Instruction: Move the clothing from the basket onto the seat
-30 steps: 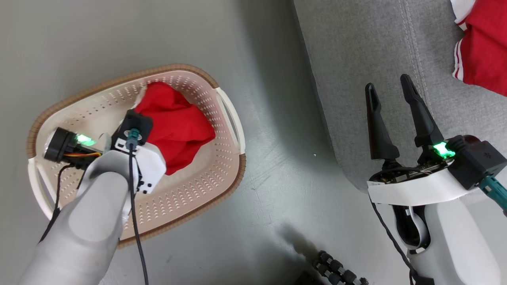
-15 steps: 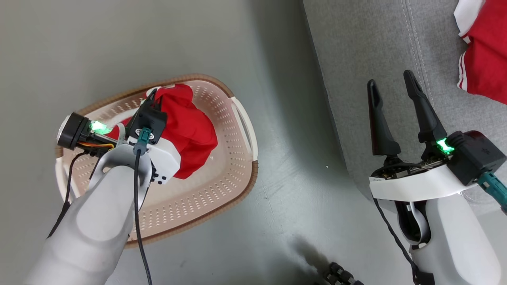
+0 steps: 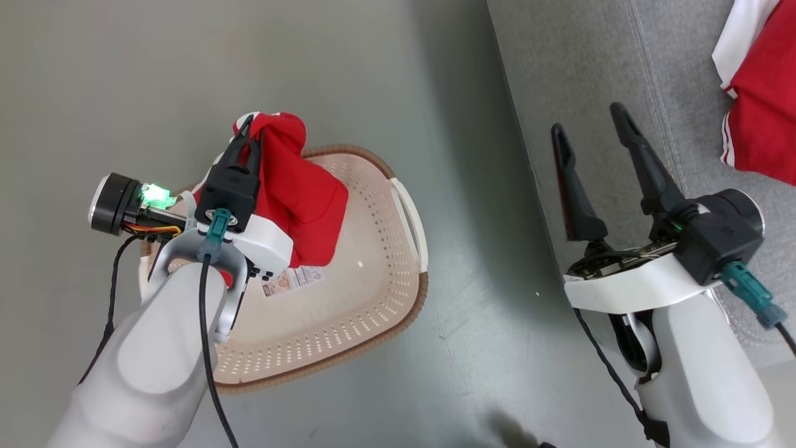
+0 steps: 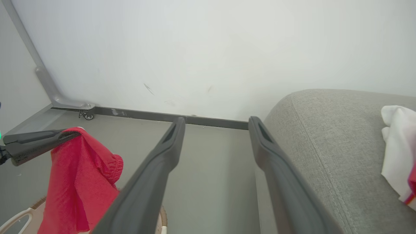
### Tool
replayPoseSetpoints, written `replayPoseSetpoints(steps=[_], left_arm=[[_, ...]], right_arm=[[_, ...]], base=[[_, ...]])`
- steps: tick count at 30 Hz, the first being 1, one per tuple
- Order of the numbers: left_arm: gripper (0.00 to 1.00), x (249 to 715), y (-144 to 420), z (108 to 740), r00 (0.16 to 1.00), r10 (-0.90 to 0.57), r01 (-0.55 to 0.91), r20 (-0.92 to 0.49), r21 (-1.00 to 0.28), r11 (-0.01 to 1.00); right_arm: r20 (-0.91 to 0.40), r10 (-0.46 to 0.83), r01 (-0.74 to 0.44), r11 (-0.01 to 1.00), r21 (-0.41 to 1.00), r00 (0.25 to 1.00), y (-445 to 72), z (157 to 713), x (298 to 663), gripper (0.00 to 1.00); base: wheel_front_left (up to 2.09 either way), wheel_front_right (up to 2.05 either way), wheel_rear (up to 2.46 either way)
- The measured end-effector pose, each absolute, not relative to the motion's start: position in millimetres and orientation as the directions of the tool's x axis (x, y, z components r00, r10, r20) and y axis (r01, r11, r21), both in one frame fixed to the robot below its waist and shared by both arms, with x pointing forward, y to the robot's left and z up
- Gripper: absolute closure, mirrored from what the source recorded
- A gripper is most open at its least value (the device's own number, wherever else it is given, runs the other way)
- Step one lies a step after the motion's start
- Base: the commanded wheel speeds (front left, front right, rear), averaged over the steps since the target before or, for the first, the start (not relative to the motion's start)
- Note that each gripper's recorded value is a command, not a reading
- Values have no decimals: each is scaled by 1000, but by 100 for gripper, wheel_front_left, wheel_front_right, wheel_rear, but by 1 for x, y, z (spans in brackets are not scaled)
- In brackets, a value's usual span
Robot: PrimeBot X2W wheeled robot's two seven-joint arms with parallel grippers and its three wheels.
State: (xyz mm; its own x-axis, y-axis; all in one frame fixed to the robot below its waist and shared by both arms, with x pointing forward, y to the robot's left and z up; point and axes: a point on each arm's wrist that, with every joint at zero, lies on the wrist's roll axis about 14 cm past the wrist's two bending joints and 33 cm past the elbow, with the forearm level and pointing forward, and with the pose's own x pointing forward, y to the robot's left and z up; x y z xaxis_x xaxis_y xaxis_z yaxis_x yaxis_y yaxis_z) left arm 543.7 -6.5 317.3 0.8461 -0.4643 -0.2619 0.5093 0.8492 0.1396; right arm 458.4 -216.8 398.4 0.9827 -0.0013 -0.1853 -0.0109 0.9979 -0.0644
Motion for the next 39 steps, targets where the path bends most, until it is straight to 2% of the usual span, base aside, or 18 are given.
replayPoseSetpoints(steps=[13,24,39], left_arm=[[100,552,22,408,916,-397,400,-54,164,902],[100,536,47,478,915,-394,368,90,219,904],[100,496,51,545,849,-502,466,163,214,858]], right_arm=[[-137,72,-86,992,-94,988,-198,422,460,0],[-103,156,-168,978,-122,982,-178,443,456,0],[-74,282,-291,943,-163,957,-151,472,442,0]], base=[[0,0,0],[0,0,0],[0,0,0]])
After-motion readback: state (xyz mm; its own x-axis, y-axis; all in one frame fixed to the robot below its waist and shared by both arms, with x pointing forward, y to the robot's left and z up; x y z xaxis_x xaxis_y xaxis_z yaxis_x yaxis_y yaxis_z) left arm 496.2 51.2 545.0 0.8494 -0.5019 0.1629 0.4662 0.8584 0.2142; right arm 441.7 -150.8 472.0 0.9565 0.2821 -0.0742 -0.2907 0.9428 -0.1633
